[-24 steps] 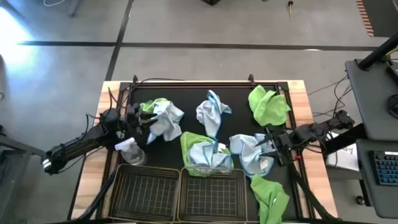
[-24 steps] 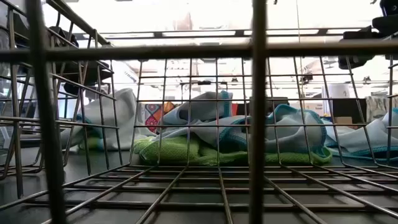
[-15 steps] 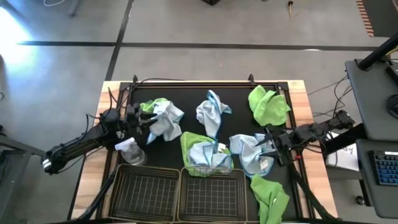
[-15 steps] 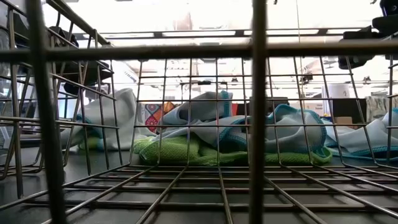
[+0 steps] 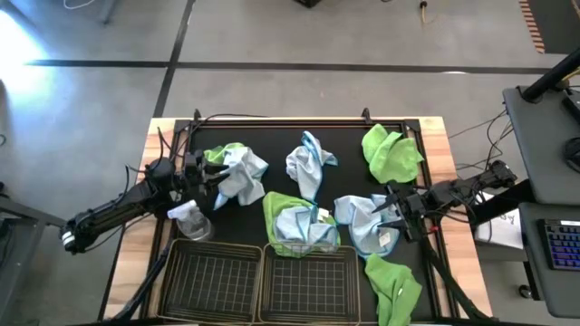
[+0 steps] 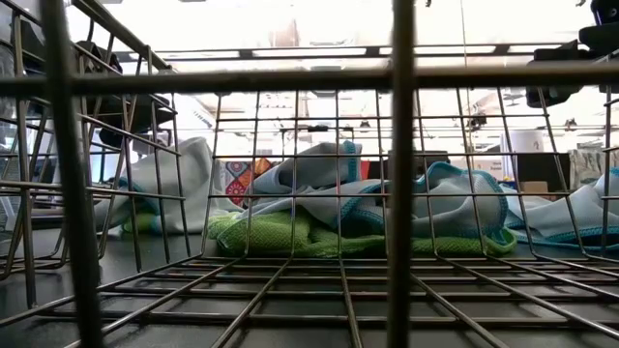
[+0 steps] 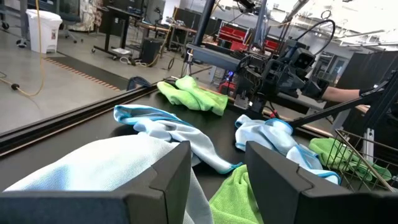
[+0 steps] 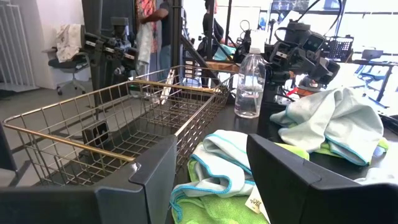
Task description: Sort microfiber towel by color & place in baskets
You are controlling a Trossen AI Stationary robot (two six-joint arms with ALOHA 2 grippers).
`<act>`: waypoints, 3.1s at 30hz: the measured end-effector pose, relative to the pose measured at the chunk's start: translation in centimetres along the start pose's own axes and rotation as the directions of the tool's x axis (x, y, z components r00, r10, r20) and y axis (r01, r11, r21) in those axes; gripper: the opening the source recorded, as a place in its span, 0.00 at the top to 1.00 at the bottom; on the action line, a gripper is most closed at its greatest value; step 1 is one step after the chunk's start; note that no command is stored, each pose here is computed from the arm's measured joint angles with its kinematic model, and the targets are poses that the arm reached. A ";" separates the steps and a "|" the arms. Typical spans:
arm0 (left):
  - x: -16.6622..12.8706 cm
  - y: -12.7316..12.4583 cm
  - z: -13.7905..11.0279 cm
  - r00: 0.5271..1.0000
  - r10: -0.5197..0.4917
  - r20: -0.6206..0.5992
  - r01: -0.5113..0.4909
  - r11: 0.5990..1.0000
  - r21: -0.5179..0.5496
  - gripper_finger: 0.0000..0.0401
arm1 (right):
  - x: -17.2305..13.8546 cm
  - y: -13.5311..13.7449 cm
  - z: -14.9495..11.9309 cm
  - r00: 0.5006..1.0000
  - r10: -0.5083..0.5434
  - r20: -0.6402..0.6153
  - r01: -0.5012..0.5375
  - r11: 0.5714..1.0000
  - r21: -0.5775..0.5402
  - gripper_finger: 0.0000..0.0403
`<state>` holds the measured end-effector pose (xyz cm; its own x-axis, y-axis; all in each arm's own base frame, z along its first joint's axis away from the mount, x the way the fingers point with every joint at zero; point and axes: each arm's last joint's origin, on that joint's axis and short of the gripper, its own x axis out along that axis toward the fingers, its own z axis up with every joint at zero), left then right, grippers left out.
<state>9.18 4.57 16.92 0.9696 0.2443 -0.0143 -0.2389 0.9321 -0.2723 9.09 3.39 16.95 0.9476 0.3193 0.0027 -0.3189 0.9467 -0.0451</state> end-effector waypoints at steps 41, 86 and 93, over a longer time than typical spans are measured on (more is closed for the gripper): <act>0.0 0.0 0.0 1.000 0.000 0.000 0.000 1.000 0.000 0.65 | 0.0 0.0 0.0 1.000 0.000 0.000 0.000 1.000 0.000 0.52; 0.0 0.0 0.0 1.000 0.000 0.000 0.000 1.000 0.000 0.65 | 0.0 0.0 0.2 1.000 -0.004 0.028 0.004 1.000 0.001 0.52; 0.0 0.0 0.0 1.000 0.000 0.000 0.000 1.000 0.000 0.65 | 0.0 0.0 0.2 1.000 -0.003 0.030 0.003 1.000 0.001 0.52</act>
<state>9.17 4.57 16.93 0.9695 0.2446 -0.0140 -0.2391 0.9319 -0.2726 9.11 3.39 17.17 0.9477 0.3174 0.0326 -0.3159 0.9478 -0.0436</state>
